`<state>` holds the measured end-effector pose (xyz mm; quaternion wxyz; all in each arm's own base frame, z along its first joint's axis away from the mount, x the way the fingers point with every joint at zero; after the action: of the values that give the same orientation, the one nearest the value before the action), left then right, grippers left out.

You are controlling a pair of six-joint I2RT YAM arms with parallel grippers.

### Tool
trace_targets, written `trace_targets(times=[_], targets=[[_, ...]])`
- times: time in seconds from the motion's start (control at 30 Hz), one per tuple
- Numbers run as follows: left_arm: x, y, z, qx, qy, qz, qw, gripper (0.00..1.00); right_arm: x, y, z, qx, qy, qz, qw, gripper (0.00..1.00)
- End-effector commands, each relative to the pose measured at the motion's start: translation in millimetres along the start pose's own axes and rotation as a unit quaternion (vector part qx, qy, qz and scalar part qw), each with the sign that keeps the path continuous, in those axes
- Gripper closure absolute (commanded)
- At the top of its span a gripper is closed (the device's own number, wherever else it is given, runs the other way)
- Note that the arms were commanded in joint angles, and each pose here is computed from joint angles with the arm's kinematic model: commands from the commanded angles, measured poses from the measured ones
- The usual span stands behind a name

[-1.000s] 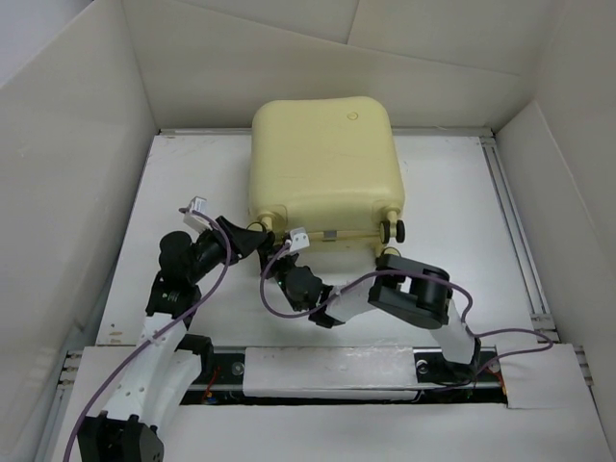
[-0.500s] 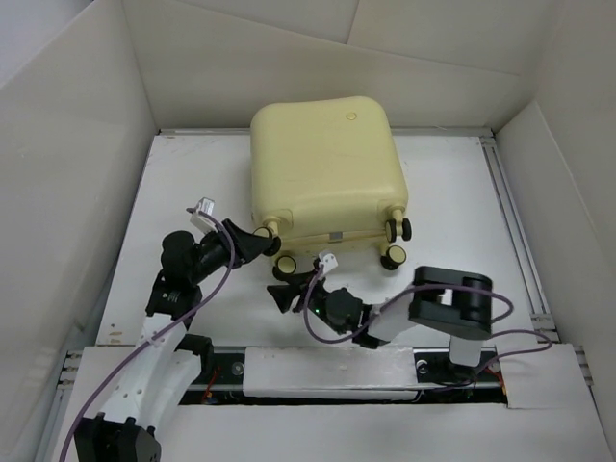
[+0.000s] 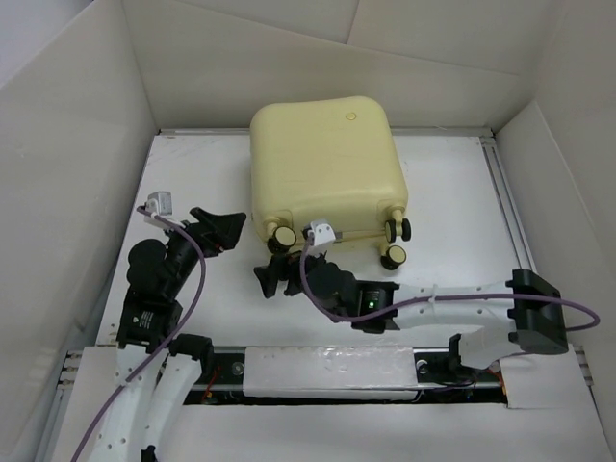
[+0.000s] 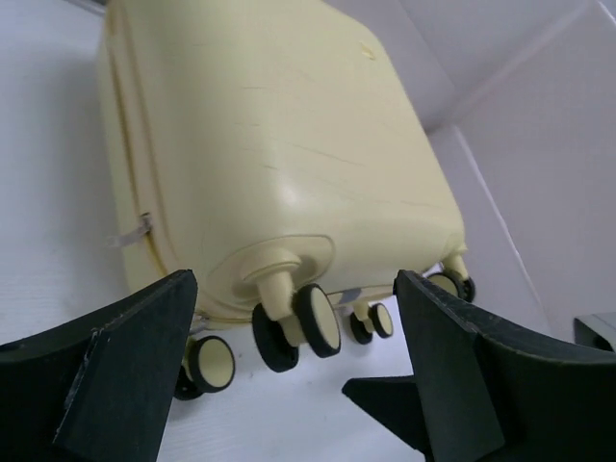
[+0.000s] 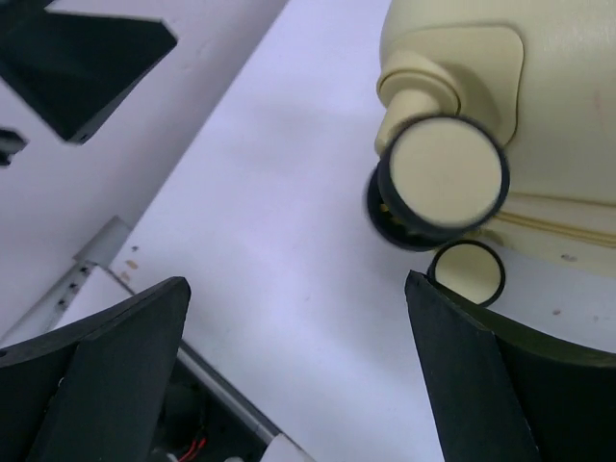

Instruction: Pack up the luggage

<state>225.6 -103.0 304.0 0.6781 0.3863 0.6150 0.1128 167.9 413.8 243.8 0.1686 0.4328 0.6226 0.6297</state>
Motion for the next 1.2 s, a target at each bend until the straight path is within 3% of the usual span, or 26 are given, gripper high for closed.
trace_targets(times=[0.0,0.13,0.43,0.5,0.57,0.63,0.7,0.83,0.97,1.07,1.1,1.17], targets=[[36,1,-9,-0.032,0.085,-0.003,0.996,0.20,-14,-3,12,0.043,-0.056,-0.038,0.997,0.00],[44,-3,-18,-0.045,0.093,-0.007,0.995,0.28,-30,-17,41,0.083,-0.109,-0.063,0.989,0.00],[59,-58,-5,0.043,0.052,-0.055,0.996,0.49,-51,-7,87,0.095,-0.144,-0.038,0.984,0.00],[63,-64,-2,0.051,0.053,-0.064,0.995,0.51,-55,-8,92,0.092,-0.150,-0.031,0.984,0.06],[64,-65,-1,0.048,0.050,-0.063,0.996,0.51,-62,-4,100,0.091,-0.151,-0.023,0.984,0.19],[62,-63,0,0.046,0.047,-0.062,0.996,0.49,-66,-1,102,0.086,-0.153,-0.019,0.984,0.58],[56,-57,1,0.036,0.035,-0.052,0.997,0.49,-74,2,93,0.079,-0.167,-0.018,0.983,0.80],[33,-47,8,0.043,-0.009,-0.046,0.998,0.49,-96,14,69,0.062,-0.190,-0.017,0.980,0.85],[12,-39,29,0.062,-0.038,-0.079,0.994,0.56,-129,23,49,0.061,-0.198,-0.021,0.978,0.90],[-9,-1,39,0.014,-0.040,-0.065,0.997,0.56,-151,28,39,0.061,-0.205,-0.021,0.977,0.92],[-34,22,38,-0.005,-0.064,-0.057,0.996,0.53,-155,28,37,0.062,-0.203,-0.028,0.977,0.92],[-41,32,56,0.012,-0.053,-0.043,0.998,0.52,-162,30,34,0.063,-0.205,-0.029,0.976,0.92]])
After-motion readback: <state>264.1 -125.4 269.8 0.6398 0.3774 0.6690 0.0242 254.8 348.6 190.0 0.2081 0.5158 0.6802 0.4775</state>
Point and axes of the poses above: each gripper's point midway between its finger pads, its own z axis out along the fingers, its own x axis along the line the jaws close on, y = z × x, the point moved 1 cm from there along -z, back along the fingers, and after that the axes turned 8 degrees about -z, right-handed, at the moved point
